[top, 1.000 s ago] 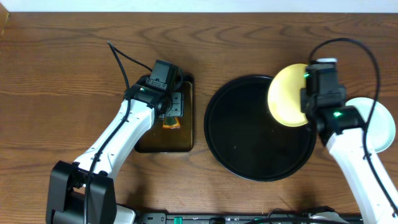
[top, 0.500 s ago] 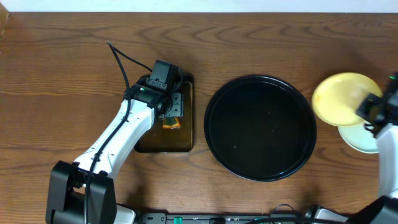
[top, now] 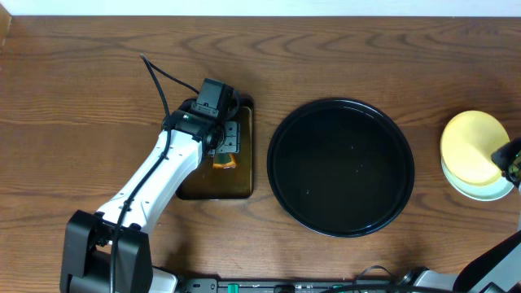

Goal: Clean dirty plates on tray and stack at the side
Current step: 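Set the yellow plate on the right plate stack and release, then release the sponge in the black tray and withdraw the left gripper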

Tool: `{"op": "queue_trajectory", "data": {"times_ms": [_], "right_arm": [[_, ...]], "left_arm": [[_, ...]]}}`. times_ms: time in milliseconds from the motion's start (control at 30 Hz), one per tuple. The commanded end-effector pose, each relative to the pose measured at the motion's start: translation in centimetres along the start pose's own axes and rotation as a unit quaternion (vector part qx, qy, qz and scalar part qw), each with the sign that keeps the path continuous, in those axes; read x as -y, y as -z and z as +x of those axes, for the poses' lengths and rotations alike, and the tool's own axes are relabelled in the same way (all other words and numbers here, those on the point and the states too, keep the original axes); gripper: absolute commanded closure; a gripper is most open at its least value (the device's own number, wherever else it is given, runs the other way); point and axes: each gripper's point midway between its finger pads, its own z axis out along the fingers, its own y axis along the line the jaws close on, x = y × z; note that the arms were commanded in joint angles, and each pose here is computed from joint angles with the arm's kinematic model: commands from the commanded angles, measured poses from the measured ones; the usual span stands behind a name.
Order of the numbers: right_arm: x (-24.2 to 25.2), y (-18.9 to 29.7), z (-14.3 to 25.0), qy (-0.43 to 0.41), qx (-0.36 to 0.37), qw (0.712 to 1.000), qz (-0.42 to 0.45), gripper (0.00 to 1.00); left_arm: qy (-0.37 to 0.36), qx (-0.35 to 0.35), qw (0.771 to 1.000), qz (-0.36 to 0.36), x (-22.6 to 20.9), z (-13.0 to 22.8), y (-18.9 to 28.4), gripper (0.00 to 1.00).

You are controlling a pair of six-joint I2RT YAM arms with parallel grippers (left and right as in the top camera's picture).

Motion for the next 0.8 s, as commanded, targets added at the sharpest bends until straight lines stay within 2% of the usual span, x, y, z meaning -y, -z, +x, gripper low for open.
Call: {"op": "queue_trajectory", "data": {"times_ms": [0,133,200,267,367,500,567,767], "right_arm": [[-4.9,0.8,0.4,0.025,-0.018,0.993,-0.116,0.50],[-9.1,1.9,3.0,0.076,-0.058,0.977,-0.193,0.46],[-10.9,2.5,4.7,0.110,-0.075,0.969,-0.210,0.45],[-12.7,3.2,6.6,0.155,-0.091,0.958,-0.225,0.44],[-15.7,4.6,9.6,0.234,-0.107,0.934,-0.250,0.43],[-18.7,6.4,14.0,0.341,-0.127,0.890,-0.275,0.27],[-19.0,6.8,15.8,0.367,-0.140,0.881,-0.264,0.01],[-16.5,7.8,18.9,0.385,-0.195,0.882,-0.189,0.01]], "left_arm": [[-0.003,0.007,1.000,0.000,-0.1,-0.3,0.5,0.34],[0.006,0.024,1.000,0.002,-0.6,-0.8,1.8,0.34],[0.014,0.038,0.999,0.003,-1.1,-1.2,2.7,0.29],[0.028,0.056,0.998,0.003,-2.0,-1.8,3.9,0.25],[0.056,0.070,0.996,-0.002,-3.5,-2.1,5.2,0.25],[0.090,0.063,0.994,-0.015,-5.5,-1.8,5.3,0.20],[0.096,0.047,0.994,-0.022,-6.1,-1.2,5.0,0.18],[0.099,-0.051,0.993,-0.033,-6.4,3.6,5.1,0.16]]}}
